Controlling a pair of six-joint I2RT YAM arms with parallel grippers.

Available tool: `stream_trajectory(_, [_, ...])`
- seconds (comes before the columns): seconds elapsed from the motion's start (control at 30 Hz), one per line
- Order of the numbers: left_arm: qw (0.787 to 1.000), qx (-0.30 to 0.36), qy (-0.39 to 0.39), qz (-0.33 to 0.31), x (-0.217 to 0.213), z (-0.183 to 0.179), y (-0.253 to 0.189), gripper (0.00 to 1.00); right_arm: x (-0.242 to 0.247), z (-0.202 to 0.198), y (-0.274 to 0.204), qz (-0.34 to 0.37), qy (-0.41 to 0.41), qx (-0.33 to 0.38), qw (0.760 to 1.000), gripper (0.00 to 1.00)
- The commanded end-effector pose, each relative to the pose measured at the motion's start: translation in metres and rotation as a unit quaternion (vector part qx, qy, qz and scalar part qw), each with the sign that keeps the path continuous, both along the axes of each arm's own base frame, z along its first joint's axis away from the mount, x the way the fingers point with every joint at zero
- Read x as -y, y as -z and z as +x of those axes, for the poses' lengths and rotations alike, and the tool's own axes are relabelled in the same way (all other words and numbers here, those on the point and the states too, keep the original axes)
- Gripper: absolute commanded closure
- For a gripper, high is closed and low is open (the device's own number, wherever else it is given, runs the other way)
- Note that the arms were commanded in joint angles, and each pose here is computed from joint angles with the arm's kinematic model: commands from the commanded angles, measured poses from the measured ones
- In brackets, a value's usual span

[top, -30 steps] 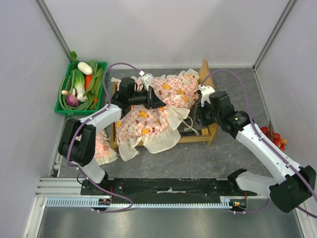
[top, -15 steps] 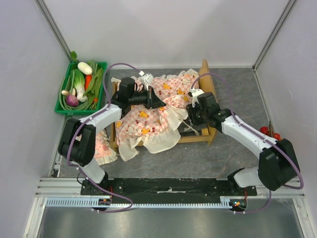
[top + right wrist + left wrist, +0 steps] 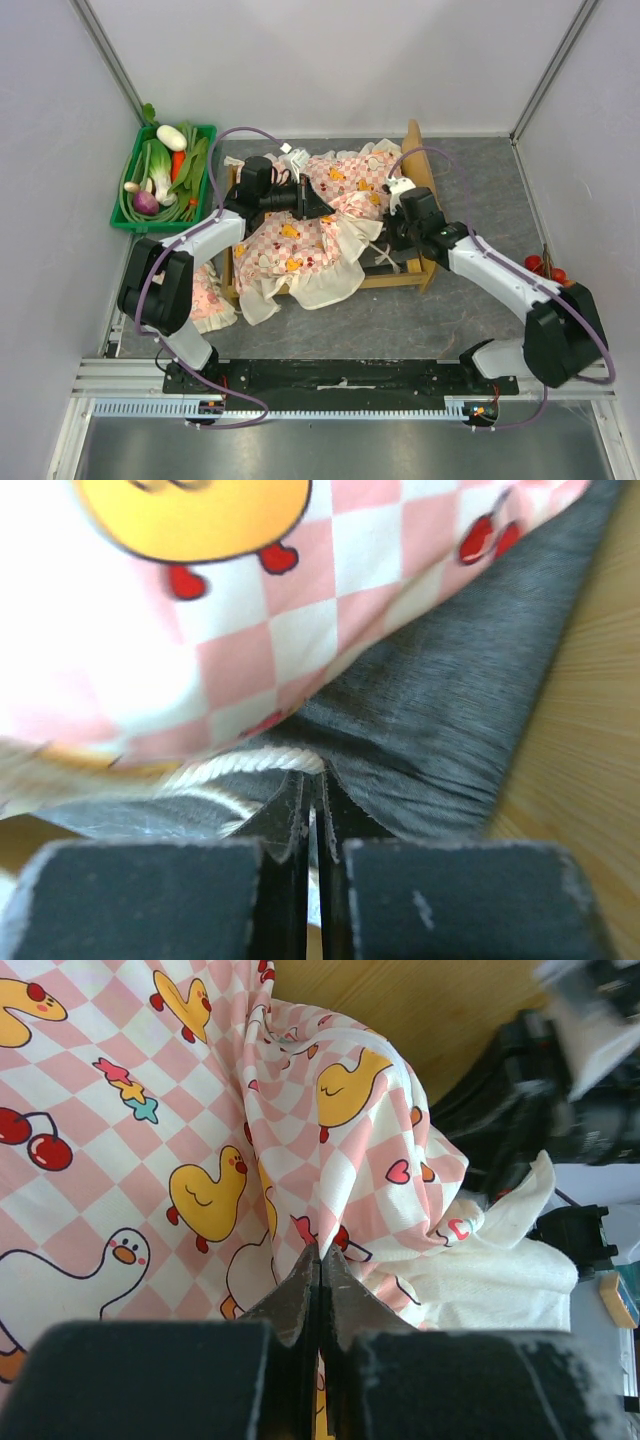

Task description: Set up the pet bed

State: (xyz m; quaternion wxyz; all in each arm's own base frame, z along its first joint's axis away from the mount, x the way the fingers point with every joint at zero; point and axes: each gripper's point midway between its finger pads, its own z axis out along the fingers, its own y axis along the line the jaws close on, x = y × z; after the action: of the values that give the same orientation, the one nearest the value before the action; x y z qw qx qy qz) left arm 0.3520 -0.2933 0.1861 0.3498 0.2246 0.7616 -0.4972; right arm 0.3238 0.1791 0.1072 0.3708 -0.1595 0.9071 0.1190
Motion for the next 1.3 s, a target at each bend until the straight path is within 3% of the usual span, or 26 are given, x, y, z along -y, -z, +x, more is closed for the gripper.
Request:
stream_trajectory(0.0, [1.000, 0.013, 0.004, -0.020, 0.002, 0.005, -0.018, 0.98, 0.007, 0.002, -0.077, 0.035, 0.014, 0.102, 0.994, 0.98])
stream_trajectory(0.13, [1.000, 0.012, 0.014, -0.025, 0.003, 0.002, -0.021, 0.98, 0.011, -0.014, -0.121, 0.055, 0.001, 0.136, 0.989, 0.96])
stream_trajectory(0.27, [0.999, 0.007, 0.023, -0.030, 0.004, -0.002, -0.022, 0.97, 0.016, -0.029, -0.128, 0.044, -0.018, 0.122, 0.991, 0.96])
stream_trajectory(0.5, [0.997, 0.003, 0.054, -0.049, 0.008, -0.011, -0.033, 0.97, 0.009, -0.079, -0.126, 0.077, -0.085, 0.073, 0.991, 0.97])
stream_trajectory(0.67, [0.995, -0.001, 0.073, -0.069, 0.011, -0.017, -0.046, 0.96, 0.002, -0.129, -0.098, 0.099, -0.156, -0.017, 0.983, 0.98])
stream_trajectory(0.9, [0.989, -0.018, 0.120, -0.082, 0.012, -0.038, -0.054, 0.79, 0.016, -0.164, -0.048, 0.082, -0.144, -0.104, 0.981, 0.98])
stream_trajectory(1.27, [0.992, 0.012, 0.108, -0.070, 0.002, -0.054, -0.076, 0.65, 0.035, -0.175, -0.047, 0.068, -0.093, -0.115, 0.987, 0.99])
